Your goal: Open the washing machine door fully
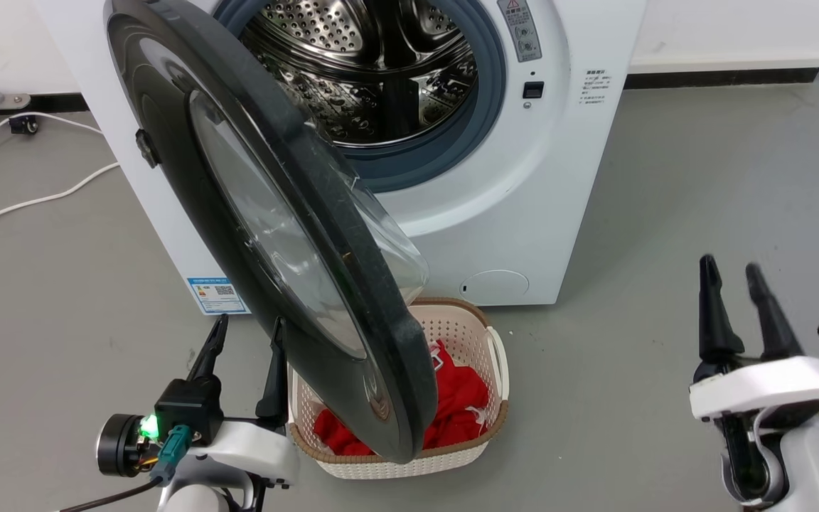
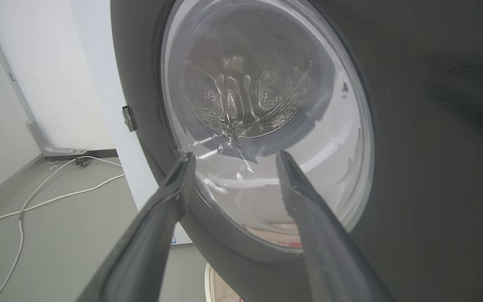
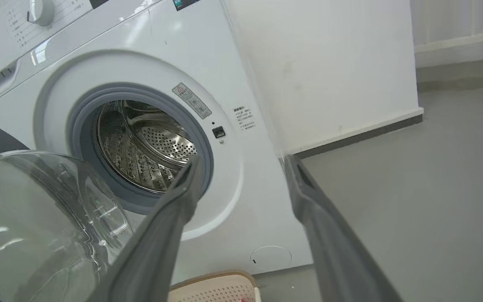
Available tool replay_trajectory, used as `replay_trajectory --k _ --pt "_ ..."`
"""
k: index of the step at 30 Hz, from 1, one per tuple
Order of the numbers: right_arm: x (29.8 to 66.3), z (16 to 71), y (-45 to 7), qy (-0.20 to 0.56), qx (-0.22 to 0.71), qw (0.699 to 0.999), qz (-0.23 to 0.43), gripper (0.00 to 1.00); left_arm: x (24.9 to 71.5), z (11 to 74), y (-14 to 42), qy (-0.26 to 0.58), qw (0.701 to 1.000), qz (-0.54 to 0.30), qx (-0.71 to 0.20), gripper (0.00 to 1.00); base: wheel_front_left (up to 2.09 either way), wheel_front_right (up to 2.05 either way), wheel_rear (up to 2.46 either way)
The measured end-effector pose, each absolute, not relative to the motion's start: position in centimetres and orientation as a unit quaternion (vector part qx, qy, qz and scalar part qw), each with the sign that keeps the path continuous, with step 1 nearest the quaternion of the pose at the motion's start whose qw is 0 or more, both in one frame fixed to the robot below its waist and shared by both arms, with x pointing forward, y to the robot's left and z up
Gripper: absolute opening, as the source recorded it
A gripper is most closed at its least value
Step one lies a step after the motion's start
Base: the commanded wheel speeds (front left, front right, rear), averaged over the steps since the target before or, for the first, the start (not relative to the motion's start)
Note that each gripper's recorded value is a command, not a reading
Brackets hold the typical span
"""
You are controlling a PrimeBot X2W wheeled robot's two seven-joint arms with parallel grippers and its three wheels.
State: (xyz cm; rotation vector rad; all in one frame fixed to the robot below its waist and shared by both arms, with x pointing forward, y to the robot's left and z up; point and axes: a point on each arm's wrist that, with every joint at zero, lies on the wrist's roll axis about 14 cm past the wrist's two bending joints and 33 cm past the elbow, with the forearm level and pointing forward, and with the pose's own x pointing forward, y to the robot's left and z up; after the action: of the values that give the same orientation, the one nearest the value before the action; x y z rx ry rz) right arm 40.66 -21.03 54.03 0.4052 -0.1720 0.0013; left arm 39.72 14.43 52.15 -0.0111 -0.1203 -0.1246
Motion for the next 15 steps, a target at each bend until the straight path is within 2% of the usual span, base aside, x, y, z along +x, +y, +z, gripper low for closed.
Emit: replay_trajectory --k 4,6,11,15 --pt "40.5 57.1 -19.5 -0.132 0.089 0.987 0.024 1.00 39.7 52.2 14.6 -0.061 0.996 -0.061 -0.004 1.00 0.00 0.00 0.00" --pt "39.9 57.0 -18.6 -0.132 0.046 0.990 0.033 1.00 39.7 52.3 14.6 -0.062 0.996 -0.060 -0.004 1.00 0.00 0.00 0.00" --pt "38.6 54.9 -17.6 -0.103 0.002 0.994 0.044 1.00 39.7 52.5 14.7 -0.065 0.996 -0.059 -0.002 1.00 0.00 0.00 0.00" --pt "38.1 52.9 -17.3 -0.074 0.007 0.996 0.047 1.00 39.8 52.4 14.8 -0.065 0.996 -0.058 -0.001 1.00 0.00 0.00 0.00"
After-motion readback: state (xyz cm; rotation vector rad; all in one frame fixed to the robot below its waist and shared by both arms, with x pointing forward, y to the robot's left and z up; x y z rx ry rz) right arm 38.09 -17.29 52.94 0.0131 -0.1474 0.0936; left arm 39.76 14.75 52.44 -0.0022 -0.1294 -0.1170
